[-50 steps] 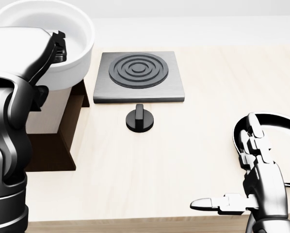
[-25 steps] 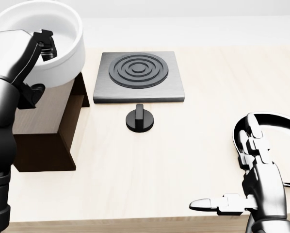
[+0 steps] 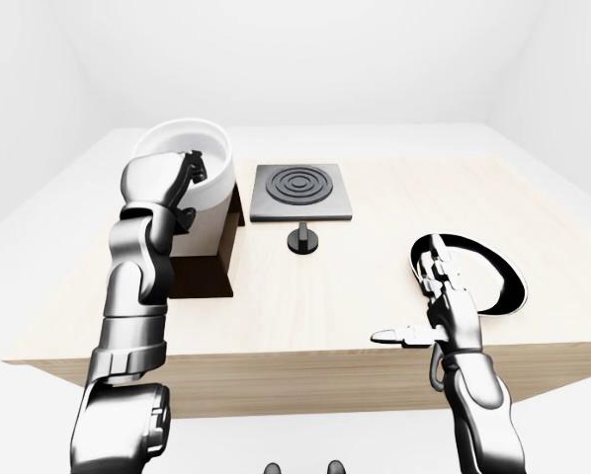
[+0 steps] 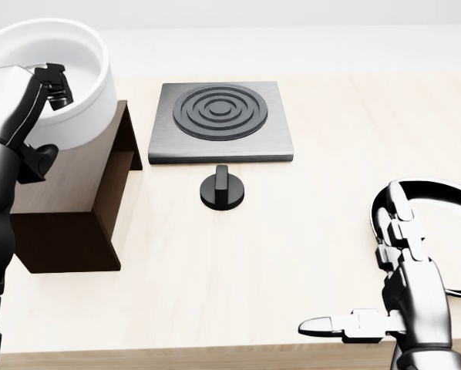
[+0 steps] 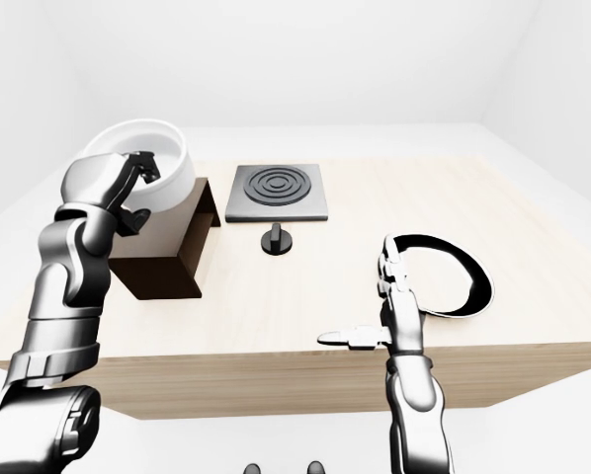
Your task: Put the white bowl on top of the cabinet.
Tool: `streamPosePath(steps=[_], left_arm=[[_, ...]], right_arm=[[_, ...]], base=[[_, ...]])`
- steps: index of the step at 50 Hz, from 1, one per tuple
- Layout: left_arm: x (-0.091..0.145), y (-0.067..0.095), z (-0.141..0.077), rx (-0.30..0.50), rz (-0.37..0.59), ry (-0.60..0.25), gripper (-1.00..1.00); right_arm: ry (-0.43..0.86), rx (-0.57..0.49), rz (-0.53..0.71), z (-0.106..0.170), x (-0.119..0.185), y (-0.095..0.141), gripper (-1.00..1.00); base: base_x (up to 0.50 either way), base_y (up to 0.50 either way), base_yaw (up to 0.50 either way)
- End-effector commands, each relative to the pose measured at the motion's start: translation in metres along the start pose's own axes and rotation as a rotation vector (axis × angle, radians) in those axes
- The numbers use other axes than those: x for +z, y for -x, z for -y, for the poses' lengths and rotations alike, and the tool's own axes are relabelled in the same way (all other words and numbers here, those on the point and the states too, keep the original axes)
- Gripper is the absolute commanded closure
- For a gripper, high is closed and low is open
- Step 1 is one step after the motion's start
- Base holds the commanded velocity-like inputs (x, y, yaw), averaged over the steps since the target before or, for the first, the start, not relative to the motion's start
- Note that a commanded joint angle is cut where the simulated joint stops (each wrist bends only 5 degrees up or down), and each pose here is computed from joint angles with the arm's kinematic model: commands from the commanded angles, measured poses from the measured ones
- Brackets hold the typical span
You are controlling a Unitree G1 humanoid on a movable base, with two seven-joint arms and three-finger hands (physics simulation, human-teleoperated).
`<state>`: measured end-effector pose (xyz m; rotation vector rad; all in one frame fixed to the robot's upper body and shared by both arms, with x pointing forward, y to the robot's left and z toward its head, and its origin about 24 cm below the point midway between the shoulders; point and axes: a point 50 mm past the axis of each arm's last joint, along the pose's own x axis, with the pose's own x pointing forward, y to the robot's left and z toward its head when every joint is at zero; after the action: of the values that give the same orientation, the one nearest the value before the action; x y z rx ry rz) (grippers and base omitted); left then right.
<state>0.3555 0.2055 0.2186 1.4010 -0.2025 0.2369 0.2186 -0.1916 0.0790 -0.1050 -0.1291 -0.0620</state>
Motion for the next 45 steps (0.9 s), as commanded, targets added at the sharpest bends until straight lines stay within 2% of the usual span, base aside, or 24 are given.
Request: streamPosePath(steps=[1,14,45], left_arm=[[-0.005,-0.003,-0.005,0.082,-0.015,-0.001,1.00],[-0.012,-0.006,-0.003,0.082,-0.037,0.009,1.00],[-0.029,-0.006,0.025,0.071,-0.102,0.094,1.00]], right_arm=[[0.002,0.003,-0.002,-0.001,-0.001,0.000,-1.00],[0.006,0.008,-0.002,-0.003,-0.002,0.001,-1.00],[0.009,0.009,0.000,-0.003,-0.002,0.001,-1.00]], base=[[0.00,0.00,0.00],[0.00,0.00,0.00],[0.00,0.00,0.00]])
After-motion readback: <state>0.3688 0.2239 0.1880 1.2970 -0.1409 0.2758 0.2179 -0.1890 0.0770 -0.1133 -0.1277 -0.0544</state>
